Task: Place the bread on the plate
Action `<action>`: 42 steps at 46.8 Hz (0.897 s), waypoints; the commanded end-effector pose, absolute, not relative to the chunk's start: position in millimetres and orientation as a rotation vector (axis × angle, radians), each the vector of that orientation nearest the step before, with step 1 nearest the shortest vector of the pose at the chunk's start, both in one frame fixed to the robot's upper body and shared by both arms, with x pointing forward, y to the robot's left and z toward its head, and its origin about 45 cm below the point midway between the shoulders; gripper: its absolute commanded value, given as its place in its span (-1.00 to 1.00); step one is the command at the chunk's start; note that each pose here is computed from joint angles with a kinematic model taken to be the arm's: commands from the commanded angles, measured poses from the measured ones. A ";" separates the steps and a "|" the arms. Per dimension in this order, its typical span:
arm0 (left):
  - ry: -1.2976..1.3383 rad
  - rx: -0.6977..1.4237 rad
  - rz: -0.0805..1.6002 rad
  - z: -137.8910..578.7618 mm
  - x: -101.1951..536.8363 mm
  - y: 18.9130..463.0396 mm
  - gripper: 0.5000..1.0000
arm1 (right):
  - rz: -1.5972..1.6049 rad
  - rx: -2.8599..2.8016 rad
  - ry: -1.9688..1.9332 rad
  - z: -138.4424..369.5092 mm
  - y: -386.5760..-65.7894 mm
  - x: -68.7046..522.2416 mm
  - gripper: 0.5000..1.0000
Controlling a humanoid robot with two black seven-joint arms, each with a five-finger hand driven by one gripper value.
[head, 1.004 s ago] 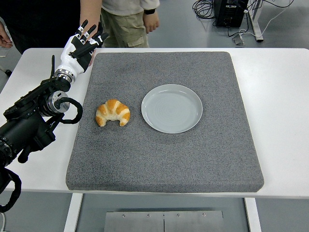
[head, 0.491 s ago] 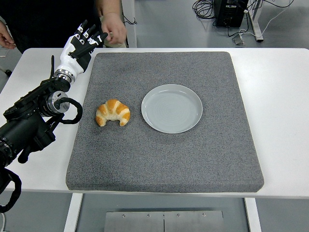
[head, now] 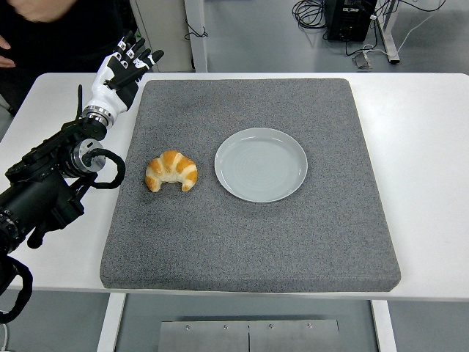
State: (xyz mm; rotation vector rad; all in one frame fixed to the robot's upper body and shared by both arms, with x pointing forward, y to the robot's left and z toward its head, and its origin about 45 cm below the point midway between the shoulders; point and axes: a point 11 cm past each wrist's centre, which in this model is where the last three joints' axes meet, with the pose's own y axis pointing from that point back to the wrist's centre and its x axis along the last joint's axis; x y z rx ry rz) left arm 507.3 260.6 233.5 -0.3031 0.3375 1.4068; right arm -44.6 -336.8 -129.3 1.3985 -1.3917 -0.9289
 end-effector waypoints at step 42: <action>0.316 -0.231 1.371 270.5 524.4 252.8 0.80 | -0.928 1.397 -1.392 -129.2 -337.2 -44.6 1.00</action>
